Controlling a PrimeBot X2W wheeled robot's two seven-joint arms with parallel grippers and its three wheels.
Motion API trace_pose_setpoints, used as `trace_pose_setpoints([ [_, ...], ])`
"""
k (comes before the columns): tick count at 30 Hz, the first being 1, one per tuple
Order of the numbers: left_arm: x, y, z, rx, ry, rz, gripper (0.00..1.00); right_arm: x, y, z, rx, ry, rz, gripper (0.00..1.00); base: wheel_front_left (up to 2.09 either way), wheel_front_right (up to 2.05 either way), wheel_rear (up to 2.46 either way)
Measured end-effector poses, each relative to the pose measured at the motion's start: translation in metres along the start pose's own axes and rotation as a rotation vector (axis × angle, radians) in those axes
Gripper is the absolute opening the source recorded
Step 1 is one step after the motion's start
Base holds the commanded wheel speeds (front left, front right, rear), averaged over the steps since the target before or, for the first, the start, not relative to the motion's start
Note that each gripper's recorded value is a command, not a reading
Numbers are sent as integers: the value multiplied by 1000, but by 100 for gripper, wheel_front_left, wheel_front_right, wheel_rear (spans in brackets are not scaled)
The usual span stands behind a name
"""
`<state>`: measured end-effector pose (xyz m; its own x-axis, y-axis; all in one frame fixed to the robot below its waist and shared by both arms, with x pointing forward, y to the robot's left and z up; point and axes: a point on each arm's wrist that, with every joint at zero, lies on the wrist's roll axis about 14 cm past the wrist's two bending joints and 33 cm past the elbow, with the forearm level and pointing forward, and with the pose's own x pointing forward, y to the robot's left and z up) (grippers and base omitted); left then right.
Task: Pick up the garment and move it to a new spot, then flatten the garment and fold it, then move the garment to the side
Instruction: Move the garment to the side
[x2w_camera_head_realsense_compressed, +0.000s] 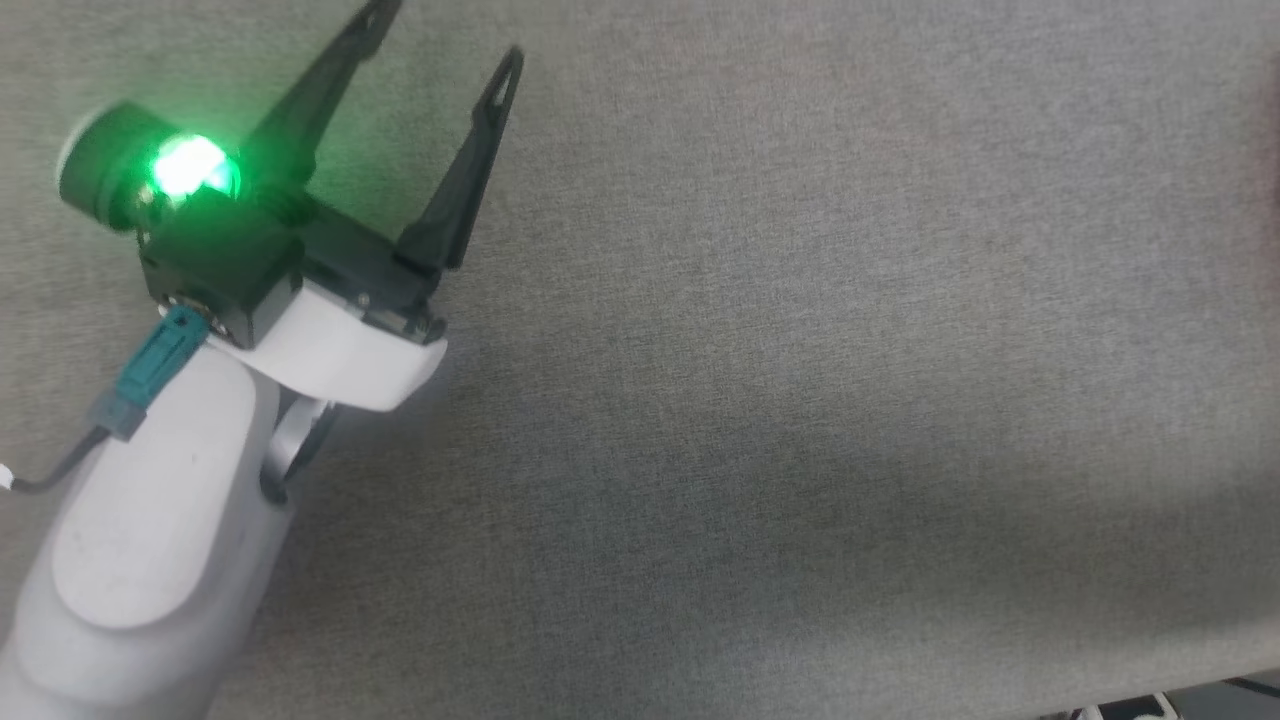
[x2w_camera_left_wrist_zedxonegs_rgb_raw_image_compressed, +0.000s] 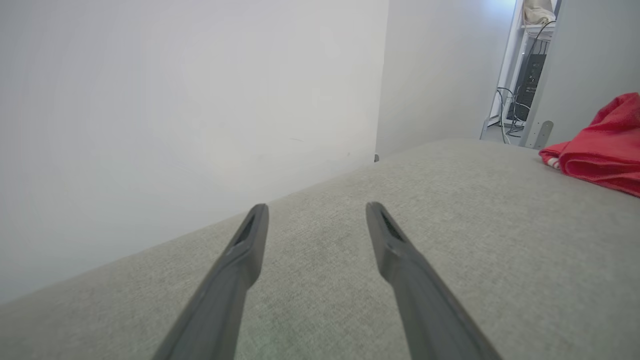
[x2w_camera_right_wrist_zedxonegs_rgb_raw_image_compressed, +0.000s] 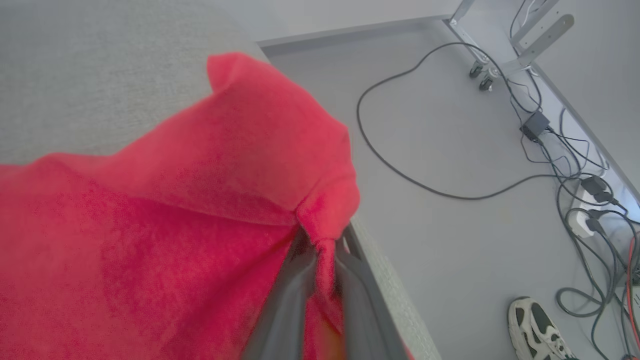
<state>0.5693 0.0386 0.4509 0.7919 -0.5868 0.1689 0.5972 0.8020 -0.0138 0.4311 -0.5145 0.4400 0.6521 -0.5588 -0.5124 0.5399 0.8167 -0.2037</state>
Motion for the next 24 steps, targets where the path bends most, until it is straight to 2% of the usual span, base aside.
trace_pose_setpoints([
  [8,13,0,-10,5,-6,-28,100,25,11,-10,-58,-19,-27,0,0,0,0],
  [9,13,1,-10,7,-4,-26,100,26,12,-12,-61,-20,-26,12,0,0,0],
  [10,13,2,-10,8,-1,-24,100,27,11,-13,-61,-21,-29,49,0,0,0],
  [11,12,3,-9,9,1,-20,100,27,12,-13,-63,-27,-28,100,0,0,0],
  [17,-4,11,-4,-2,30,45,100,19,15,10,-113,-141,2,100,0,0,0],
  [24,-47,14,2,-50,90,163,100,-6,60,30,-168,-283,158,100,0,0,0],
])
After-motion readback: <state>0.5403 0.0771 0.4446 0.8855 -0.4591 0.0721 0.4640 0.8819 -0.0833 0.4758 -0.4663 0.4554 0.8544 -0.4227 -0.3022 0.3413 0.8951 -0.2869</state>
